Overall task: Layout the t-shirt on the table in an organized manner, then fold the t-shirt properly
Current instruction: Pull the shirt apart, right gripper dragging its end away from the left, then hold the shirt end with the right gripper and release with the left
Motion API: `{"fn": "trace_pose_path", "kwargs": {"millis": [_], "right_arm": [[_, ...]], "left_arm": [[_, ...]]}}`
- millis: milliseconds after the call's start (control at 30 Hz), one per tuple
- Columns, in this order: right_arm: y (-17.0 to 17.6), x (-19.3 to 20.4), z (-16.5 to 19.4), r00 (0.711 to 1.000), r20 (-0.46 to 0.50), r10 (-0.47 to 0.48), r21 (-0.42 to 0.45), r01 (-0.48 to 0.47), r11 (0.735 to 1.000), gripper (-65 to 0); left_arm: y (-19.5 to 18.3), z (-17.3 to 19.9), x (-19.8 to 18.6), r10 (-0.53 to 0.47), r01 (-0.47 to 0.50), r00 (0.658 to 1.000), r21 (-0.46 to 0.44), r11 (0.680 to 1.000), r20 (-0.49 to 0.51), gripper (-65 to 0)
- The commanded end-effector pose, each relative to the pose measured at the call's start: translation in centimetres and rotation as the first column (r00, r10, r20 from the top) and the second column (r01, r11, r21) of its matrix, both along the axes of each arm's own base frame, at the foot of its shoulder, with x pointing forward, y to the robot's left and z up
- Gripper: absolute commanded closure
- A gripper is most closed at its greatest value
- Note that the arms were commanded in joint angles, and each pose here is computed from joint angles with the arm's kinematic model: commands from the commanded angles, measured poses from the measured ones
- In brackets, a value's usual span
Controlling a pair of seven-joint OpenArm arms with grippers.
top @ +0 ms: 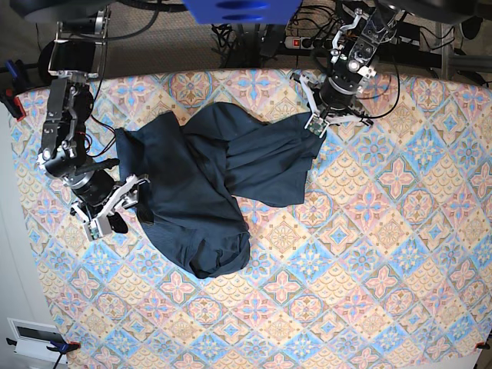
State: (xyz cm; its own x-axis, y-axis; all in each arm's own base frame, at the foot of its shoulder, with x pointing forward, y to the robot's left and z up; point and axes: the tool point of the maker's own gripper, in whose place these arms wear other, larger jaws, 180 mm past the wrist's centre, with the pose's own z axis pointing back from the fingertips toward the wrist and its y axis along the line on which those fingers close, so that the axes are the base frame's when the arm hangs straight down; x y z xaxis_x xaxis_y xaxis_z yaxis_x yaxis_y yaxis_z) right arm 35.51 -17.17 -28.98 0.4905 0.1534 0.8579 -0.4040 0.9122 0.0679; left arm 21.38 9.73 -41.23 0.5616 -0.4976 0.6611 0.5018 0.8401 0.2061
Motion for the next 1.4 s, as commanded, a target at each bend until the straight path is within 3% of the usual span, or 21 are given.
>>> {"fn": "trace_pose_path", "kwargs": {"millis": [0, 233, 500, 567, 700, 800, 1033, 1200, 1367], "right_arm": [[-0.2, 0.9, 1.9, 0.998, 0.063, -0.001, 0.006, 0.0, 1.0, -36.9], [1.0, 1.2, -1.1, 0.999, -0.025, 0.03, 0.022, -0.03, 0.999, -35.6], [1.5, 0.7, -4.3, 0.992, -0.115, 0.042, 0.036, -0.038, 0.999, -29.7], [1.7, 0.6, -5.2, 0.989, -0.141, 0.048, 0.038, -0.043, 0.998, -23.8], [2.1, 1.8, -4.6, 0.99, -0.126, 0.059, 0.036, -0.055, 0.998, 0.0], [2.3, 2.1, -3.3, 0.994, -0.09, 0.066, 0.033, -0.063, 0.997, -1.5], [0.0, 3.2, 3.8, 0.993, 0.115, 0.001, 0.022, -0.004, 1.0, -0.9], [-3.7, 3.4, 4.8, 0.986, 0.136, -0.1, 0.033, 0.096, 0.995, -0.9], [-8.6, 3.3, 4.2, 0.964, 0.113, -0.241, 0.072, 0.234, 0.97, -0.9]], "left_arm": [[-0.1, 0.8, 0.5, -0.005, 0.006, 0.999, -0.008, 1.0, 0.033, 0.0], [-0.1, 0.9, 0.5, -0.004, 0.004, 0.999, -0.008, 1.0, 0.034, 0.0], [-0.1, 0.8, 0.5, -0.005, 0.006, 0.999, -0.008, 1.0, 0.033, 0.0], [-0.1, 0.8, 0.5, -0.005, 0.006, 0.999, -0.008, 1.0, 0.033, 0.0], [-0.1, 0.8, 0.5, -0.005, 0.006, 0.999, -0.008, 1.0, 0.033, 0.0], [0.1, 0.9, 0.6, -0.004, 0.004, 0.999, -0.004, 1.0, 0.036, 0.0], [2.4, 1.4, 1.7, 0.056, -0.057, 0.997, 0.02, 0.998, 0.062, 0.0], [3.9, 1.6, 1.9, 0.089, -0.091, 0.994, 0.037, 0.995, 0.068, 0.0], [6.0, 1.9, 2.2, 0.142, -0.147, 0.986, 0.056, 0.988, 0.082, 0.0]]}}
